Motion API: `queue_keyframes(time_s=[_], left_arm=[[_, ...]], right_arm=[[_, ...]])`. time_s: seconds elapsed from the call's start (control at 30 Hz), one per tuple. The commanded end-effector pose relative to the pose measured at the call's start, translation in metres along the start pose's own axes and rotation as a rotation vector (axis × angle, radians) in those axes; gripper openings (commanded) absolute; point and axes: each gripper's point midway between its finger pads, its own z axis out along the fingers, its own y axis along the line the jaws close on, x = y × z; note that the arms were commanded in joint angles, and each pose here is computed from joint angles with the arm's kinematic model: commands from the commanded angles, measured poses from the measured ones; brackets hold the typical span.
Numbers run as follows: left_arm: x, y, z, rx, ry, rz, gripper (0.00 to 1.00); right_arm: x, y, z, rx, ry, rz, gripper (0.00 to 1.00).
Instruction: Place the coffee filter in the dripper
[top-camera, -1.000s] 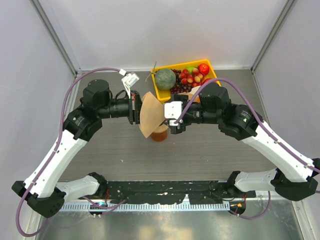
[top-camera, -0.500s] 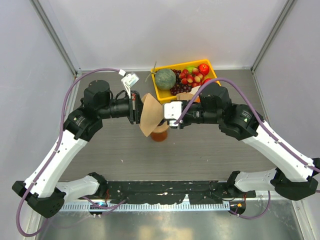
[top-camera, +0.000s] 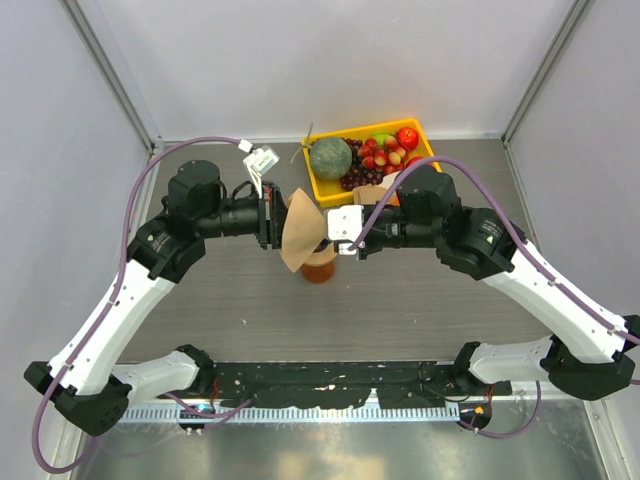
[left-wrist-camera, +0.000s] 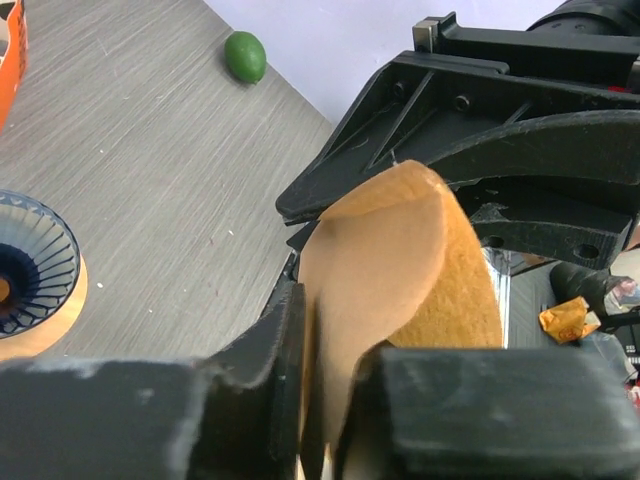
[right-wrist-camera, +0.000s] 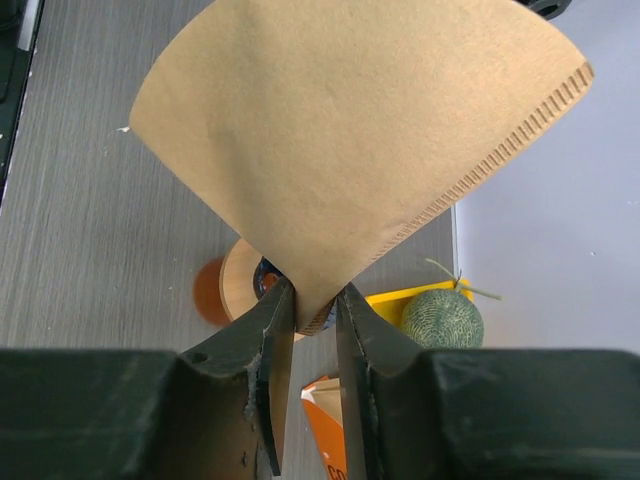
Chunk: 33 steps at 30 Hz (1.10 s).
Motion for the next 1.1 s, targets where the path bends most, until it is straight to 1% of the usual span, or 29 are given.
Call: queue_keyframes(time_s=[0.0, 0.1, 0.13, 0.27, 0.4, 0.47, 0.53, 0.63, 0.77, 0.87, 0.93, 1.0, 1.07], left_arm=[[-0.008, -0.013, -0.006, 0.043, -0.016, 0.060, 0.25], [-0.009, -0.022, -0.008, 0.082, -0.018, 0.078, 0.32], [-0.010, -0.023, -0.009, 0.084, -0.024, 0.081, 0.38], [-0.012, -0.027, -0.010, 0.102, -0.030, 0.102, 0.42], [-0.010, -0.027, -0.013, 0.100, -0.031, 0.159, 0.55], [-0.007, -0.025, -0.015, 0.092, -0.023, 0.187, 0.59], [-0.003, -0.023, -0.018, 0.093, -0.009, 0.251, 0.61], [0.003, -0.030, -0.024, 0.146, 0.014, 0.400, 0.67], [0.006, -0.027, -0.030, 0.141, 0.029, 0.553, 0.69], [0.008, -0.029, -0.034, 0.164, 0.039, 0.644, 0.71], [0.006, -0.029, -0.035, 0.154, 0.037, 0.652, 0.70], [0.005, -0.028, -0.033, 0.150, 0.045, 0.634, 0.71], [0.005, -0.027, -0.032, 0.143, 0.053, 0.591, 0.68]], right_arm=[[-0.012, -0.003, -0.007, 0.002, -0.030, -0.022, 0.27], [-0.011, -0.002, -0.007, -0.005, -0.023, -0.023, 0.25], [-0.009, -0.001, -0.006, -0.010, -0.019, -0.021, 0.25], [-0.011, 0.003, -0.006, -0.028, -0.030, -0.014, 0.24], [-0.014, 0.008, -0.006, -0.055, -0.041, 0.019, 0.20], [-0.016, 0.013, -0.007, -0.075, -0.050, 0.039, 0.17], [-0.016, 0.018, -0.009, -0.105, -0.060, 0.060, 0.15], [-0.019, 0.033, -0.012, -0.180, -0.073, 0.097, 0.11], [-0.017, 0.052, -0.014, -0.275, -0.068, 0.142, 0.10], [-0.017, 0.060, -0.016, -0.313, -0.070, 0.158, 0.10], [-0.017, 0.063, -0.015, -0.333, -0.063, 0.179, 0.10], [-0.017, 0.063, -0.014, -0.338, -0.060, 0.192, 0.12], [-0.016, 0.062, -0.014, -0.326, -0.055, 0.193, 0.12]])
